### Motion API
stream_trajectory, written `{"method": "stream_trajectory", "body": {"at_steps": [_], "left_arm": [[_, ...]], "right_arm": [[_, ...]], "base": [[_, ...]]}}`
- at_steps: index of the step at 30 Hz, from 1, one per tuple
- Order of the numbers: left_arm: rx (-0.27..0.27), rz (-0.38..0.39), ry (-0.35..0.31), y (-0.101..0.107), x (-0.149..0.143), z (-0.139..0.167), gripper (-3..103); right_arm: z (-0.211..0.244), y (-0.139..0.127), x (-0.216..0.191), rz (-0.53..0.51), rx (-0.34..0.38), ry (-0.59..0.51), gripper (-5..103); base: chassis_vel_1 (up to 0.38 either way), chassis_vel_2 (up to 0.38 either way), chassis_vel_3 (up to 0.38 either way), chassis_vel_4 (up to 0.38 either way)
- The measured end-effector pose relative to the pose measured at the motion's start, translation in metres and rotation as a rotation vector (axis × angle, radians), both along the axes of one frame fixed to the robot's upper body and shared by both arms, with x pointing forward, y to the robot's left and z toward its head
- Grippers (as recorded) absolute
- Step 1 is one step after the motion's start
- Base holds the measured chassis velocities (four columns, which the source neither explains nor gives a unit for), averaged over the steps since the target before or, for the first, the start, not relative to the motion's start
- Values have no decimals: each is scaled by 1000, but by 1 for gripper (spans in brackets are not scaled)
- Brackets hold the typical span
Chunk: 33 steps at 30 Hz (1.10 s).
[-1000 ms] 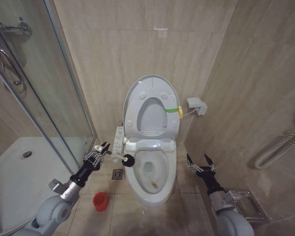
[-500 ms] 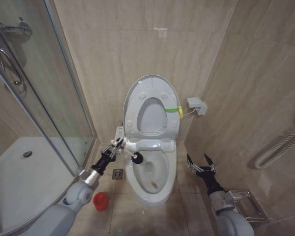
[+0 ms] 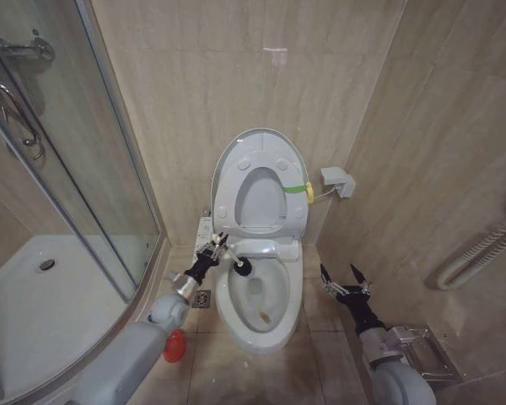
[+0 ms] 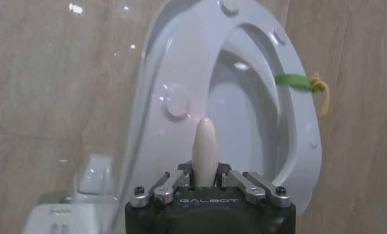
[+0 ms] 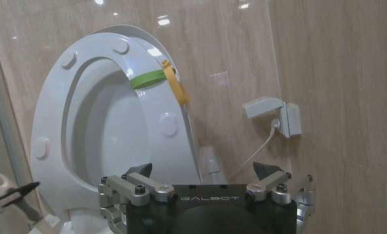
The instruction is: Open the toilet lid, clean the toilet bowl with a toilet brush, close the toilet lid, and flush.
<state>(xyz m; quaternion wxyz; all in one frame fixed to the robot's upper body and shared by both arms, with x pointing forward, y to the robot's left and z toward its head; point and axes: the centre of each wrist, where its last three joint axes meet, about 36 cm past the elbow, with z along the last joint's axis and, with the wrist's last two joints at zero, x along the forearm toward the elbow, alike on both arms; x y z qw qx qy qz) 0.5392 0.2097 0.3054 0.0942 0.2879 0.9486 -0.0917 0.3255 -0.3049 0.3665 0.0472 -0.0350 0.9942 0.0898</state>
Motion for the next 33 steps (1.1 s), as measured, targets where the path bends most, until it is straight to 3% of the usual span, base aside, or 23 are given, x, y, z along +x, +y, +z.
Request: {"method": "stream_trajectory", "body": {"at_steps": [6,10,26,33], "left_arm": [[20,6,33,-34,-19,-13,22],[48,-8,44,-43,-27,-27,22],[97,-43,78,-48,-24,-56,22],[95,-70,133,-54,-28,-68,22]], "right_arm": [[0,0,0,0,0,0,100],[0,0,0,0,0,0,100],[0,0,0,0,0,0,100],[0,0,0,0,0,0,100]], "base": [[0,0,0,0],[0,0,0,0],[0,0,0,0],[0,0,0,0]]}}
